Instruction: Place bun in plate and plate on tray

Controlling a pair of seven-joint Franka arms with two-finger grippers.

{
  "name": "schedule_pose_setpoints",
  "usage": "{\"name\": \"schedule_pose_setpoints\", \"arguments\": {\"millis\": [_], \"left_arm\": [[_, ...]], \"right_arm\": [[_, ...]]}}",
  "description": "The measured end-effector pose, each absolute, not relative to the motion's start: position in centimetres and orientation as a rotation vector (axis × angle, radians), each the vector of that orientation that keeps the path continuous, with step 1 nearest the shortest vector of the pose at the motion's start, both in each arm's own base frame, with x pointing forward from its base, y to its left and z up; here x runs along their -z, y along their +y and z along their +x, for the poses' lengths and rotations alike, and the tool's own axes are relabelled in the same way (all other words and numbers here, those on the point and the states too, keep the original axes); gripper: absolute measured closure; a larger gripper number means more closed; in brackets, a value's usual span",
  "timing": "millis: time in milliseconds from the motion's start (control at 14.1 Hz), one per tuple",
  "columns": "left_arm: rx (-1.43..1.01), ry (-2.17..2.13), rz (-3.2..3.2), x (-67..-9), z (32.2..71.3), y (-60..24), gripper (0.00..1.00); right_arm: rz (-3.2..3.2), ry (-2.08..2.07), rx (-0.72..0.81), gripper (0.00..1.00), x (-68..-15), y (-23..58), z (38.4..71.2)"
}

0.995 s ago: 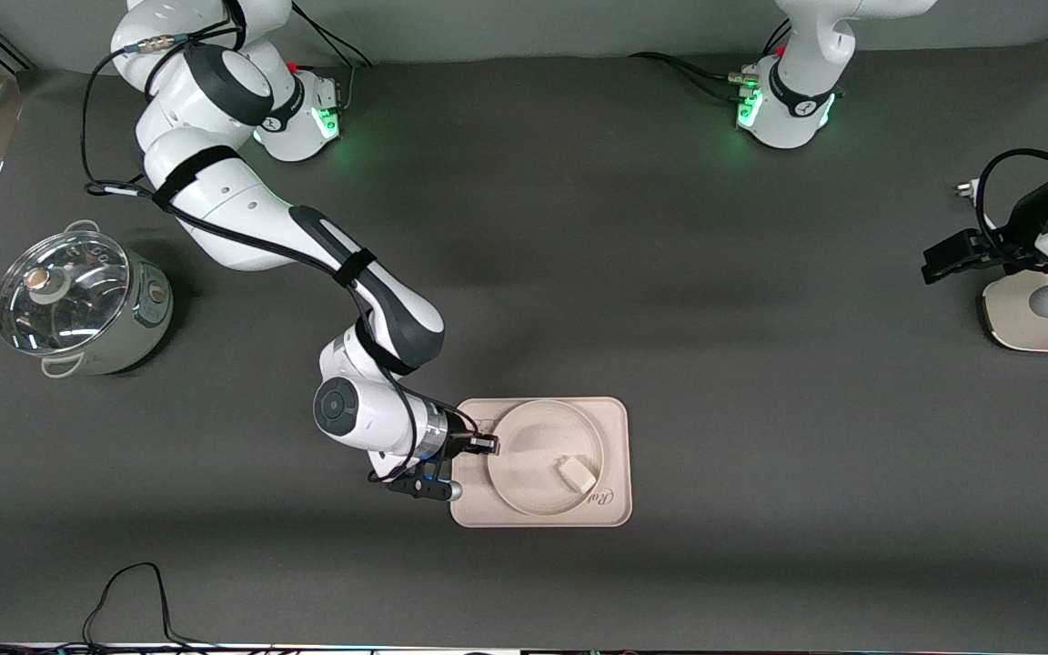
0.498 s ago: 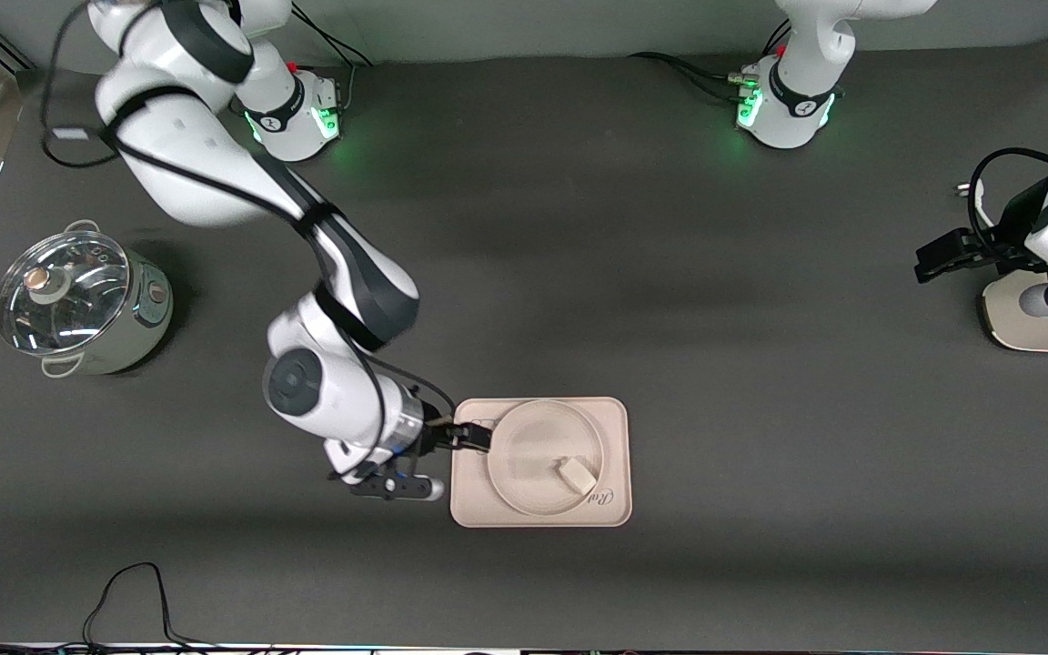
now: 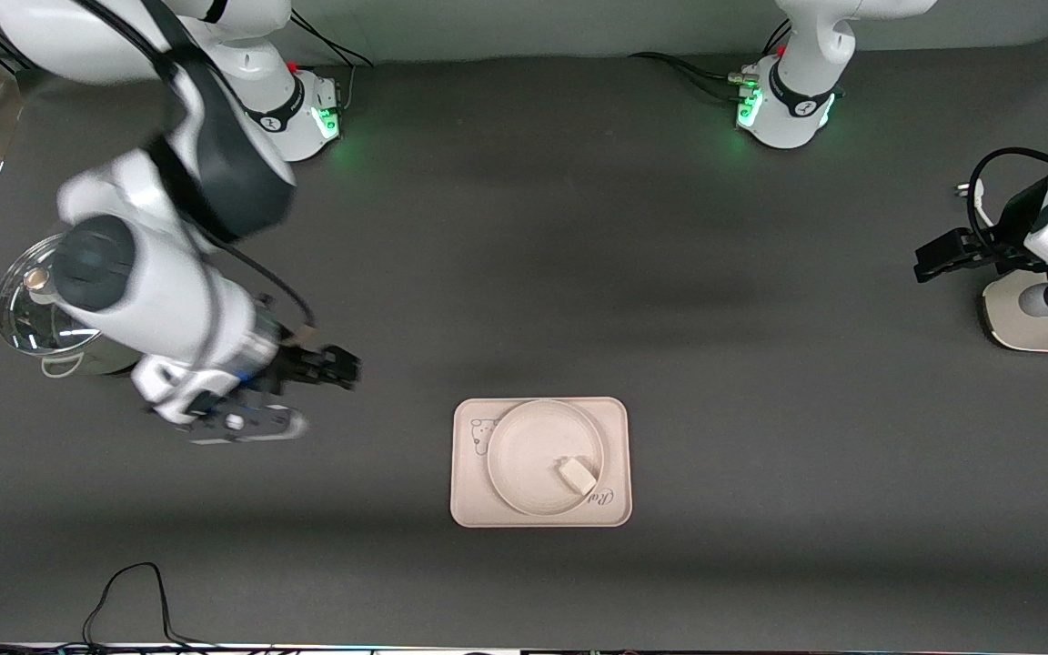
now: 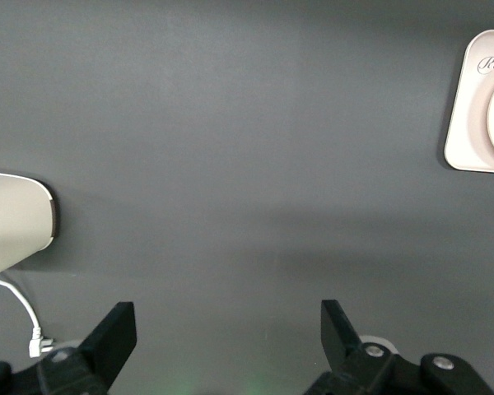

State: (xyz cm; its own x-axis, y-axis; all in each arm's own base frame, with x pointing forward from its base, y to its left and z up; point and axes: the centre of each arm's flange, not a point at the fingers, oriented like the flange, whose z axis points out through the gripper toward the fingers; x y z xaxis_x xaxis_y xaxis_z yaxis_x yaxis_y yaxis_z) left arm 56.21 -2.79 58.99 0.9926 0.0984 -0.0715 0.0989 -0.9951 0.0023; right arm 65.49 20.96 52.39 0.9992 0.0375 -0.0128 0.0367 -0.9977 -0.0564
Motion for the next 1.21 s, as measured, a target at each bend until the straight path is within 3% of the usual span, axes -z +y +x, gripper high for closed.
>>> {"name": "schedule_pose_setpoints", "arguments": {"millis": [284,640,1209], "left_arm": [[0.111,0.152,3.131,-59.0,56.2,-2.9,0.00],[0.110,0.138,3.132,-59.1,56.2,-3.4,0.00],[0.105,0.138,3.132,-59.3,56.1,-3.4,0.00]], "right_arm": [[-3.068,-0.005,-0.007,0.00,-57.5,9.5,62.0],[-3.090,0.072,-0.009,0.00,-60.9,3.9,57.0],[-3.117,0.053,-0.075,0.00,-59.3,4.4,56.5]]}}
